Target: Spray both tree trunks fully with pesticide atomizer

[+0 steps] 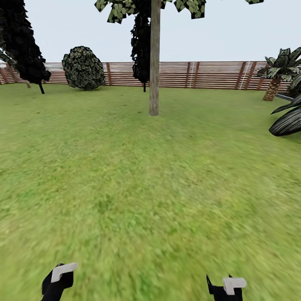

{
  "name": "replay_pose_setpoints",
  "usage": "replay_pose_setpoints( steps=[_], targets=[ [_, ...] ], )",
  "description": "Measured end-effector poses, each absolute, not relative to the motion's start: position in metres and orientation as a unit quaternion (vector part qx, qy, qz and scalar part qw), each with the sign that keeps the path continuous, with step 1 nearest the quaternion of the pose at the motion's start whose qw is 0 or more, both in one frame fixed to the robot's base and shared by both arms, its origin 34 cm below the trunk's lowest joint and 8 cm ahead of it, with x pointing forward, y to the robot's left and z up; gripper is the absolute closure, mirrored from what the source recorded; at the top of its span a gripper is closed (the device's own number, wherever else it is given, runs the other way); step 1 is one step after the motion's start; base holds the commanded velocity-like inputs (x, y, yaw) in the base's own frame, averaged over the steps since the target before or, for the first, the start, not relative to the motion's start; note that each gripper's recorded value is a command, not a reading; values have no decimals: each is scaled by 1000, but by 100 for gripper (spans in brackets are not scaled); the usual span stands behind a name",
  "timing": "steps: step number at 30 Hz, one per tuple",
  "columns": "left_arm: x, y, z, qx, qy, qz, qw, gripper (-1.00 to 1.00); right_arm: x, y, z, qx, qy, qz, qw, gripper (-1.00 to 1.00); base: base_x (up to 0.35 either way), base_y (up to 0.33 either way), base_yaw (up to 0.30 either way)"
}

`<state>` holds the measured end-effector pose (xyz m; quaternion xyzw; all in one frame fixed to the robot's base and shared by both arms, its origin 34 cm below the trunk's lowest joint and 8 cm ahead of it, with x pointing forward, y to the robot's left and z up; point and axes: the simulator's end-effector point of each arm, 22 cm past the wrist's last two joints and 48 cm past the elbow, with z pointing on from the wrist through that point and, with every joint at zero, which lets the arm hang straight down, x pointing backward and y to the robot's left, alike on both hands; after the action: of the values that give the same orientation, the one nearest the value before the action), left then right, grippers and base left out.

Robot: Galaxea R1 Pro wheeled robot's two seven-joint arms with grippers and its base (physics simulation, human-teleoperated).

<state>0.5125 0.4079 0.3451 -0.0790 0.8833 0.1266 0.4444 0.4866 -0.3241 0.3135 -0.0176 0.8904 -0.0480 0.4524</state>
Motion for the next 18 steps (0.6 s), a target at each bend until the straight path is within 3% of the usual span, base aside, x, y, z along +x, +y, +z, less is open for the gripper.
replay_pose_setpoints(
  steps=[18],
  targets=[
    [510,413,344,-86,883,130,442,100,486,-323,313,-20,891,-48,452,-100,339,0,0]
  ],
)
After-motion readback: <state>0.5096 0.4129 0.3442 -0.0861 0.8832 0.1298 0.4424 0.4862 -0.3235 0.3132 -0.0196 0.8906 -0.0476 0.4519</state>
